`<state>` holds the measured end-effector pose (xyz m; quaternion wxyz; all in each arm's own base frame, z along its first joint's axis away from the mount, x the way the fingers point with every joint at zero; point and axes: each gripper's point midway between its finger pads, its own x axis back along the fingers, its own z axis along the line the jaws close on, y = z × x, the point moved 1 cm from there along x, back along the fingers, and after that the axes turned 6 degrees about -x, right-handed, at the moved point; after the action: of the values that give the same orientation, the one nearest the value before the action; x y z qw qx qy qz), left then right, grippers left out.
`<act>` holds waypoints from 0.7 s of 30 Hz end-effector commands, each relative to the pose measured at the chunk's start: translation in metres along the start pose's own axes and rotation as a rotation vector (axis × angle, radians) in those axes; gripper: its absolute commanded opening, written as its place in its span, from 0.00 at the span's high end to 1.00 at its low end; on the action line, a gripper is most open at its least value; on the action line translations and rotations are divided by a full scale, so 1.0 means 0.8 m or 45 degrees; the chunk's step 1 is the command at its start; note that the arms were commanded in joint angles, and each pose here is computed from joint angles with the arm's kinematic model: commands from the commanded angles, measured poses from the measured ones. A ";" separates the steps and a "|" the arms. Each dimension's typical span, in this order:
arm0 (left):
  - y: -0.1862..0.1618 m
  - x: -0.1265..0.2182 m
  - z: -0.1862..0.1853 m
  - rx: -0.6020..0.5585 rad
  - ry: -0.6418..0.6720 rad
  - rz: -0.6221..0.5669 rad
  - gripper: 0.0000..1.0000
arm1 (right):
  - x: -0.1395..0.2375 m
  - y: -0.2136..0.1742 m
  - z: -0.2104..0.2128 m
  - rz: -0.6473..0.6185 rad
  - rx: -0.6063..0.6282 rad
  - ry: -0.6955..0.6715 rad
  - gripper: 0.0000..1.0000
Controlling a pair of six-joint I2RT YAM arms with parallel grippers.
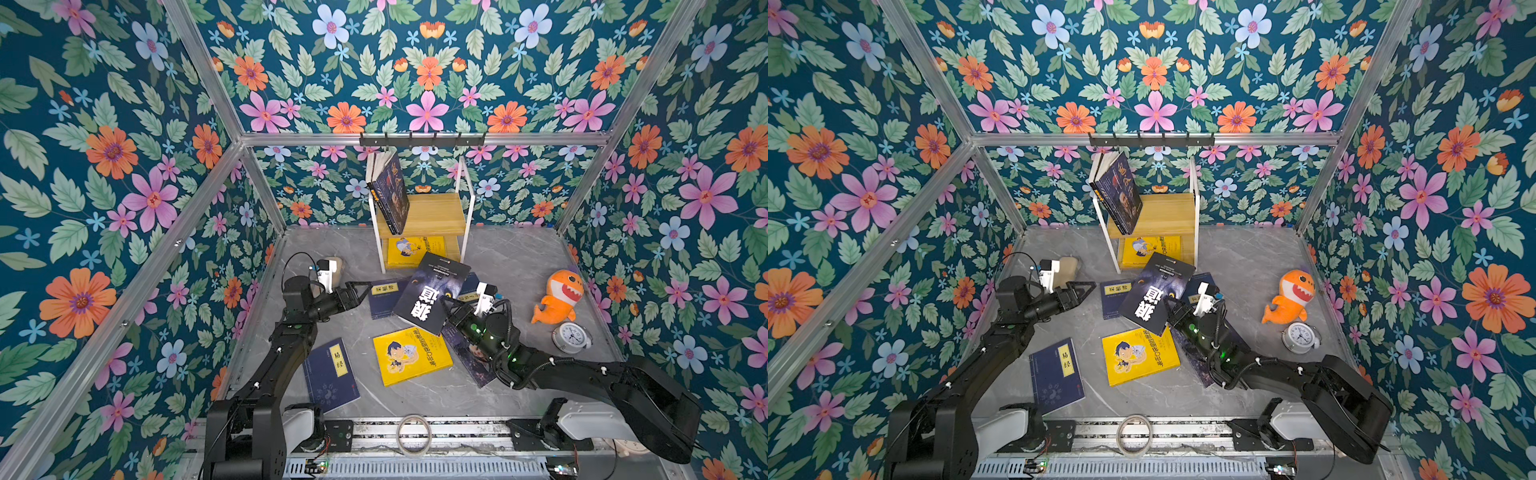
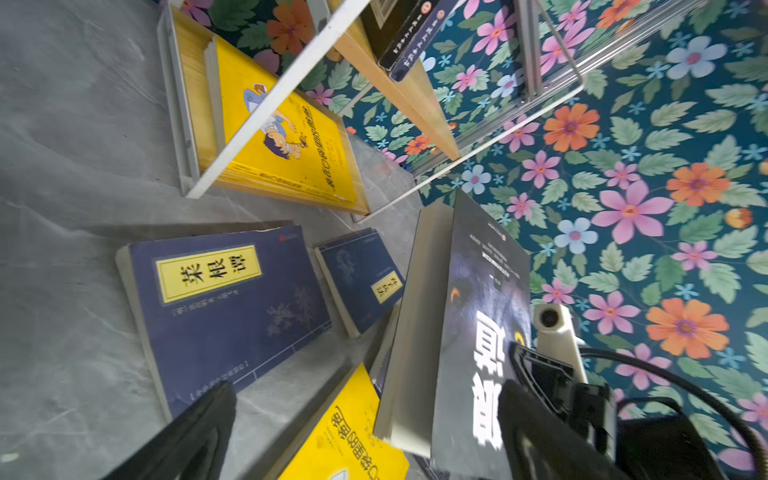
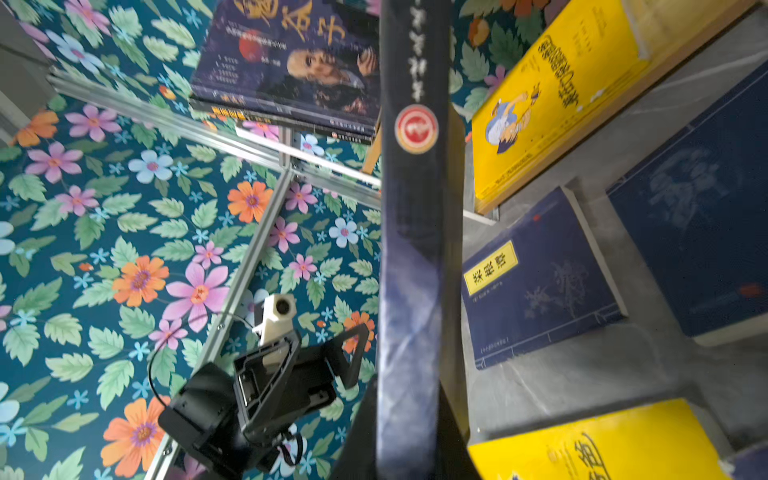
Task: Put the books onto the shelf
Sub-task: 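Lift the black book upright with the right gripper while the left gripper draws back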
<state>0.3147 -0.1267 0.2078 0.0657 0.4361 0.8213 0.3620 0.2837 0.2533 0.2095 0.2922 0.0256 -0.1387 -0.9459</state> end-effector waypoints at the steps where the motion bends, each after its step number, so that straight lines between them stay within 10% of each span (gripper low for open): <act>1: 0.015 0.007 -0.040 0.005 -0.197 -0.076 0.00 | 0.008 0.037 0.063 -0.226 -0.104 0.240 1.00; 21: -0.027 -0.005 -0.117 0.116 -0.491 0.030 0.00 | -0.020 0.033 0.070 -0.582 -0.573 0.319 1.00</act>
<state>0.2680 -0.1820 0.2481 0.1727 0.5075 0.8089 0.2415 0.3056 0.2617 0.2452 0.1121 0.0726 0.0280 -0.9907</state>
